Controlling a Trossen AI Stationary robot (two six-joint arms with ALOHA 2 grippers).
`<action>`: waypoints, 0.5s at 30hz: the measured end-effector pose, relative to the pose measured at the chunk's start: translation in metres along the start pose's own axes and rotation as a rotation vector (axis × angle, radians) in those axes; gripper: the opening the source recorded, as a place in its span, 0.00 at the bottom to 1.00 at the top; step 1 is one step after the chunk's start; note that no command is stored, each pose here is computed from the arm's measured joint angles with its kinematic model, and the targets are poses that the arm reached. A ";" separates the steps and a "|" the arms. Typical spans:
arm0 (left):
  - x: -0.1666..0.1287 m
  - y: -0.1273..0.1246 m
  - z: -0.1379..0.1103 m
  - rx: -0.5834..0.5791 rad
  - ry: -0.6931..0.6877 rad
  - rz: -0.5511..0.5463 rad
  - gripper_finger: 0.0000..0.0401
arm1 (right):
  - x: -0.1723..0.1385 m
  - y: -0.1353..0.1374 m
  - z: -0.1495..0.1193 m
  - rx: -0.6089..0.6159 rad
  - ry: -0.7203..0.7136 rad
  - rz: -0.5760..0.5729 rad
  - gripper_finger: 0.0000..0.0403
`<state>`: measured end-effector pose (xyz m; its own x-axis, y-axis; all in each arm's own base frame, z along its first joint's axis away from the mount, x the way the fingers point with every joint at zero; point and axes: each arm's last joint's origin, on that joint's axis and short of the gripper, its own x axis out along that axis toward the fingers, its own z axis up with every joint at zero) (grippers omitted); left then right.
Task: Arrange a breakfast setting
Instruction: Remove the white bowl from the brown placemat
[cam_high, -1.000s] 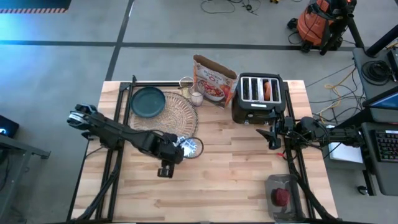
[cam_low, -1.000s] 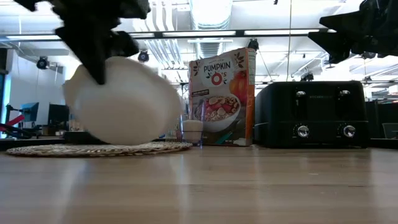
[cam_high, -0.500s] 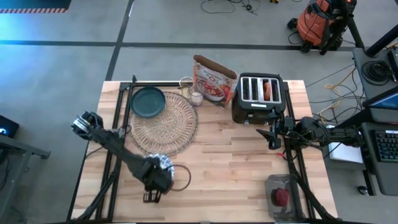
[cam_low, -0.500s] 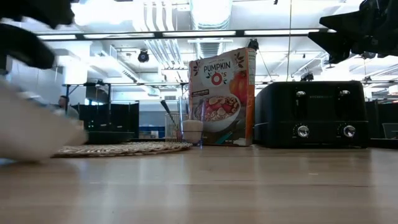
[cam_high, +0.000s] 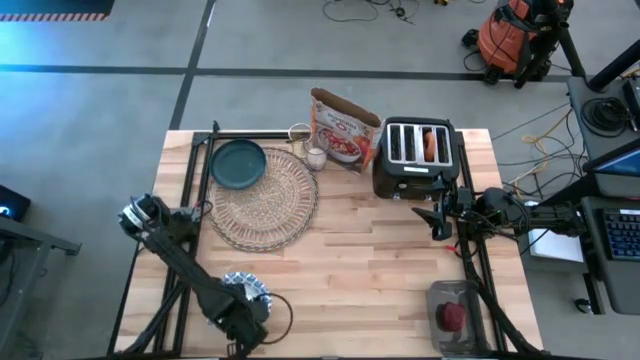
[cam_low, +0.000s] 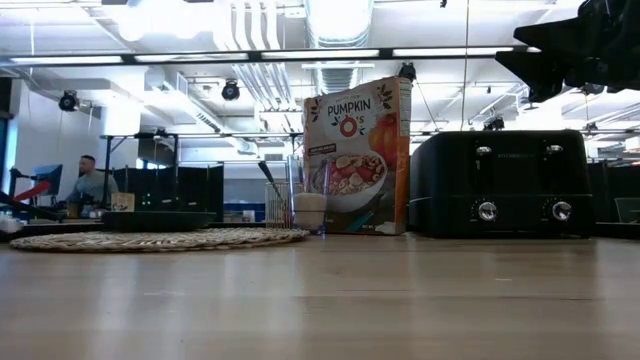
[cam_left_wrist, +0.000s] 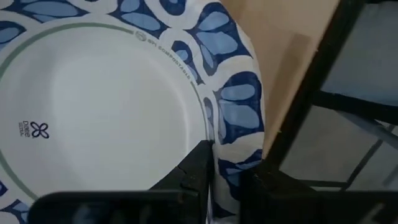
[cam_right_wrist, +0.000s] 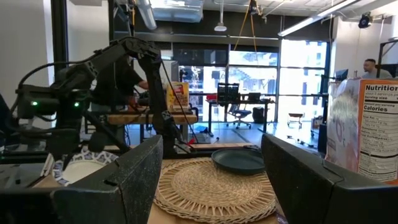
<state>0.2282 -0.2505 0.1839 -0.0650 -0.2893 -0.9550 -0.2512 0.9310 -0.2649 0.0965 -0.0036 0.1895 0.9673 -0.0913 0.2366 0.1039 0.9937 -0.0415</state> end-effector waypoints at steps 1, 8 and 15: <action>0.000 -0.002 0.000 0.001 0.001 -0.001 0.11 | 0.000 0.000 0.000 0.001 0.000 0.000 0.65; -0.003 -0.018 -0.009 0.086 0.008 -0.018 0.22 | 0.000 0.000 0.000 0.000 0.000 0.000 0.65; -0.009 -0.024 -0.009 0.095 -0.002 -0.035 0.34 | 0.000 0.000 0.000 0.001 0.000 0.000 0.65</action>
<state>0.2257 -0.2720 0.1996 -0.0561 -0.3213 -0.9453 -0.1606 0.9374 -0.3090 0.0965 -0.0035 0.1896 0.9673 -0.0911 0.2367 0.1034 0.9938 -0.0404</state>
